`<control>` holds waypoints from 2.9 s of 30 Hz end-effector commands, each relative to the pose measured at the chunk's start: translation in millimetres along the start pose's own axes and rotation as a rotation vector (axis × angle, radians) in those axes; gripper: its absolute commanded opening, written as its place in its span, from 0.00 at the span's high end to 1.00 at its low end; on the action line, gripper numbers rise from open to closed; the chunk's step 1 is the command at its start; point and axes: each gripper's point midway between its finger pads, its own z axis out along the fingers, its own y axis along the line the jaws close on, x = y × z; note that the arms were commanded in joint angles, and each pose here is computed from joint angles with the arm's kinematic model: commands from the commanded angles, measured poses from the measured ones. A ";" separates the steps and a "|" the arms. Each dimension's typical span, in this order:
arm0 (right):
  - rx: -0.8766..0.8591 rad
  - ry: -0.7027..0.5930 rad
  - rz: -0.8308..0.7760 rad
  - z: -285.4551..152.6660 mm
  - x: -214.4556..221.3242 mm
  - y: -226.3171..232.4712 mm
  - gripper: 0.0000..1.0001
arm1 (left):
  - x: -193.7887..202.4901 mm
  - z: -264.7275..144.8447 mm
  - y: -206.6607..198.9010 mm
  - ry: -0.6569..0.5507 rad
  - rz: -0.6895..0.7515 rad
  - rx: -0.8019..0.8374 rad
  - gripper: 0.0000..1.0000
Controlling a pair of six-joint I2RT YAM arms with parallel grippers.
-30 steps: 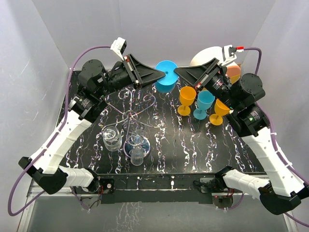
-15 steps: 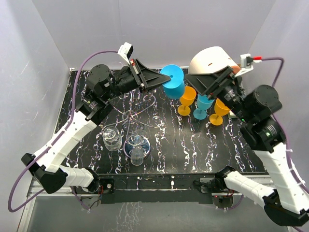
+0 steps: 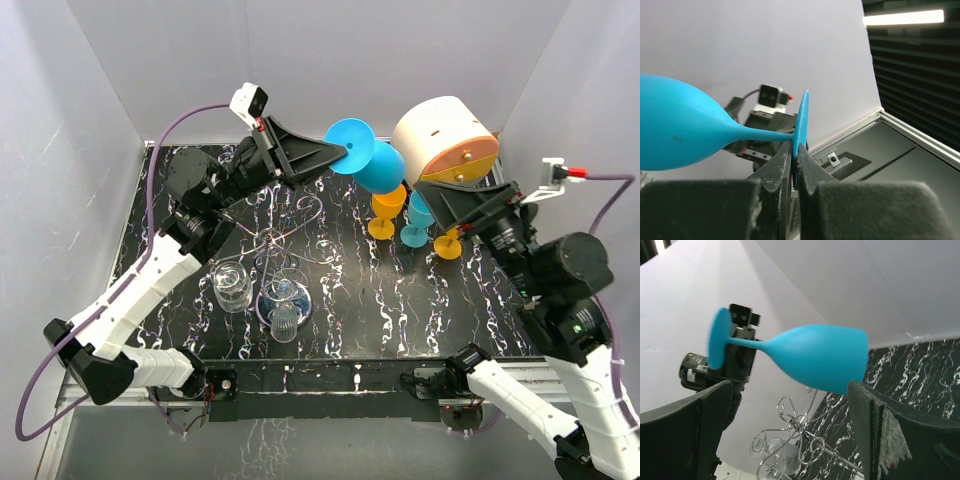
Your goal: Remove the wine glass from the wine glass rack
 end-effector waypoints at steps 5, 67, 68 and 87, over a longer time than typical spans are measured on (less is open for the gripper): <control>-0.107 0.020 0.099 19.3 8.3 15.6 0.04 | 15.1 -39.8 -92.8 -0.006 0.056 0.286 1.00; 0.262 0.764 -0.465 -8.1 101.4 -97.8 1.00 | -4.0 -145.3 -81.9 -0.351 0.392 -0.211 0.01; 0.280 0.847 -0.446 -16.1 116.0 -106.9 1.00 | -4.0 -145.5 -81.2 -0.350 0.393 -0.215 0.01; 0.686 1.121 -0.381 3.5 196.8 -212.5 1.00 | -3.7 -140.7 -70.3 -0.337 0.356 -0.237 0.01</control>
